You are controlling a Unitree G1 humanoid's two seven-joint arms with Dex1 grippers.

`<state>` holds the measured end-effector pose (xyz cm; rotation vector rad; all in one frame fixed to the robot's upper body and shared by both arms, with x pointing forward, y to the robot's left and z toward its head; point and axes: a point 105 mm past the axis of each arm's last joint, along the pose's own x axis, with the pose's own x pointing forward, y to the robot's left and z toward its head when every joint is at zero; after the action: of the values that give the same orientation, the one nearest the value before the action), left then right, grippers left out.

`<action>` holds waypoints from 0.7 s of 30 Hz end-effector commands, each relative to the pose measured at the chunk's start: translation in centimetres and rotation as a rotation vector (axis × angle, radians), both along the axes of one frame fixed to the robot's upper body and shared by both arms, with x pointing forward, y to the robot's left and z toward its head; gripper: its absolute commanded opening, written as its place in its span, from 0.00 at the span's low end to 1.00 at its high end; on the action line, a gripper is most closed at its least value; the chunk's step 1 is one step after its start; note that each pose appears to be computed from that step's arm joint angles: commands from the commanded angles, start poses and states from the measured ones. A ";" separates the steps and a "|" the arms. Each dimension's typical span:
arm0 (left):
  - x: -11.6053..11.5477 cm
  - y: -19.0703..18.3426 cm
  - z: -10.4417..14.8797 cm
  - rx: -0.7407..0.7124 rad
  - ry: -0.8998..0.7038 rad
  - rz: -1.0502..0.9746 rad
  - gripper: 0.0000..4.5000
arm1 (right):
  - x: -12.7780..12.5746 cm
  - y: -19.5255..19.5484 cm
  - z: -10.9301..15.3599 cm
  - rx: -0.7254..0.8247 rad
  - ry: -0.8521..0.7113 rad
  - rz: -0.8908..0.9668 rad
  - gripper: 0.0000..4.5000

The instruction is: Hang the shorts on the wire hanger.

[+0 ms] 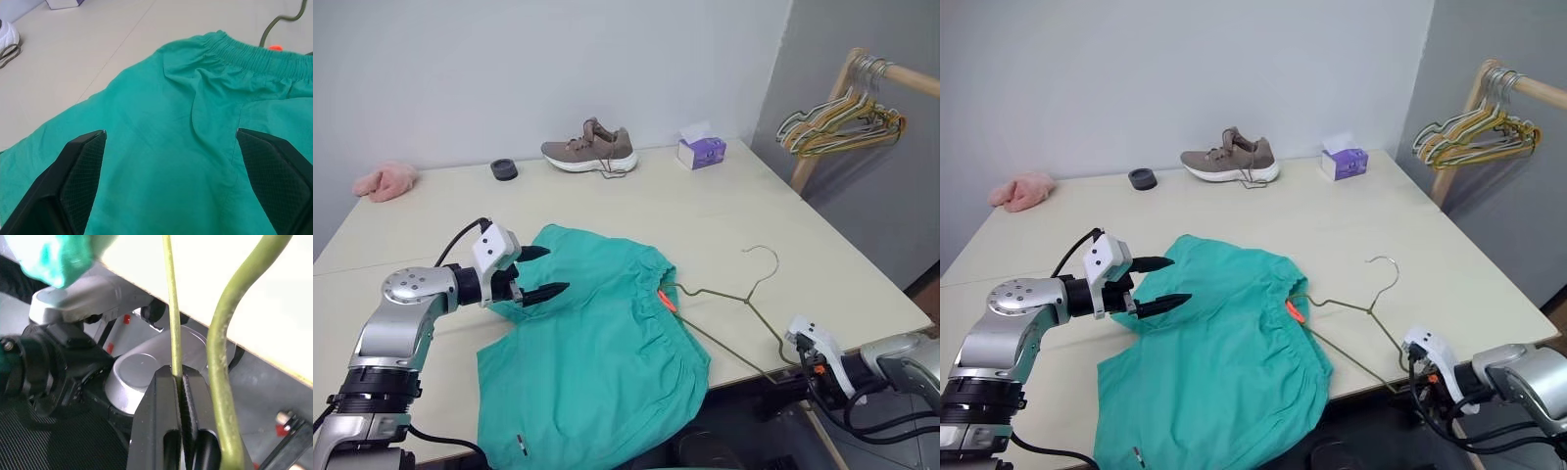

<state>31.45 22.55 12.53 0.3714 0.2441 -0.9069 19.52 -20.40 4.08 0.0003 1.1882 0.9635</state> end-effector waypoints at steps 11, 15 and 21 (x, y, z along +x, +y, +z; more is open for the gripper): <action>0.2 -0.1 0.8 0.034 -0.078 -0.011 0.99 | 2.1 -0.3 1.4 -0.052 0.046 -0.081 0.00; 0.1 0.0 0.7 0.035 -0.082 -0.006 0.99 | 1.2 0.1 2.2 -0.006 0.075 -0.026 0.00; 0.3 0.1 0.7 0.037 -0.092 0.008 0.99 | 2.7 -0.3 3.8 0.064 0.062 -0.114 0.00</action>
<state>31.50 22.52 12.27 0.4218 0.2190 -0.8925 20.82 -20.38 6.33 0.1312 1.2742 0.9298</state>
